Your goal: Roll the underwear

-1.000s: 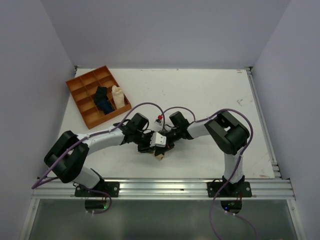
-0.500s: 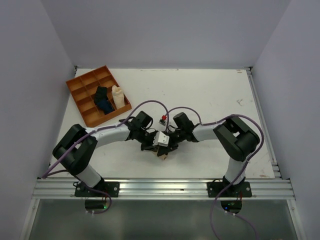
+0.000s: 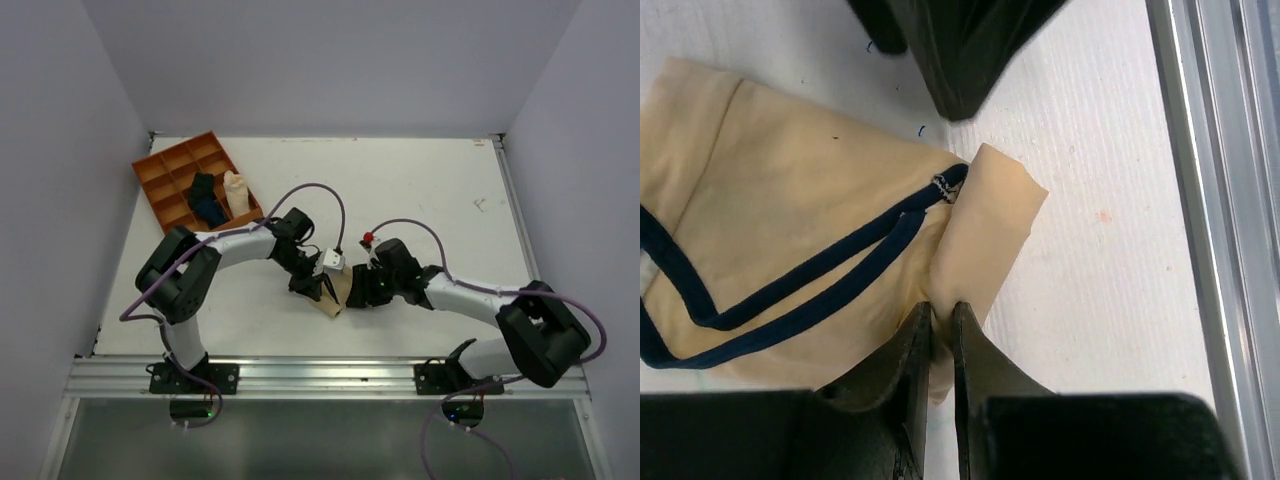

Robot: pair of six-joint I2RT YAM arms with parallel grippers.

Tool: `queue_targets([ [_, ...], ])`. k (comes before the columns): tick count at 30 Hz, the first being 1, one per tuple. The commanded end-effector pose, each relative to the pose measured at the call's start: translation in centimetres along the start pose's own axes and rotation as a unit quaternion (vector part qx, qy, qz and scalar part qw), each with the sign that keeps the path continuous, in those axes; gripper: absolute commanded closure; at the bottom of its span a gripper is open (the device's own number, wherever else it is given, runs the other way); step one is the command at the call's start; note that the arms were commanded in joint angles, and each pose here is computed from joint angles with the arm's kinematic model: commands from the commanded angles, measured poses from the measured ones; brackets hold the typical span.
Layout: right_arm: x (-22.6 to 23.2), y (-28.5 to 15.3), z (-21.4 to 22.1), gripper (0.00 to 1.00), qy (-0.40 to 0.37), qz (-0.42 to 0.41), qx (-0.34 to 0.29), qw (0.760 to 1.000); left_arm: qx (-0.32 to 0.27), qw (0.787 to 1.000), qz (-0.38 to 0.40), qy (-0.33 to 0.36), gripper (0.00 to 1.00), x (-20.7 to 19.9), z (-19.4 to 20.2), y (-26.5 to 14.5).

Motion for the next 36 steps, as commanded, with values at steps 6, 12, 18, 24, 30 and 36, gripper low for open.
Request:
queue_targets([
  [6,0.4,-6.2,-0.6,0.51,-0.082,0.200,-0.147,0.965,0.062,0.994,0.043,-0.073,0.94,0.5,2.3,1.4],
  [12,5.3,-6.2,-0.5,0.50,-0.224,0.206,-0.162,0.939,0.085,0.990,0.059,-0.097,0.95,0.9,2.8,1.8],
  [18,9.9,-1.2,1.0,0.48,-0.413,0.300,-0.046,0.859,0.095,0.987,0.060,-0.112,0.95,1.1,3.1,1.9],
  [24,10.3,1.3,0.4,0.47,-0.464,0.330,-0.007,0.822,0.103,0.986,0.052,-0.118,0.96,0.9,3.3,1.5],
  [30,9.9,2.5,0.1,0.46,-0.482,0.344,0.013,0.806,0.097,0.986,0.052,-0.124,0.95,1.0,3.1,1.4],
  [36,8.7,3.5,0.6,0.46,-0.485,0.353,0.033,0.799,0.100,0.985,0.054,-0.129,0.95,0.9,3.3,1.5],
])
Point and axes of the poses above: each gripper's point midway between its finger pads, its own y axis out along the fingers, its own x axis along the line the jaws close on, z = x × y, the point moved 6 cm from there along -y, back along the fingers, and after that the axes turned 5 degrees about -y, right-handed, at the moved point
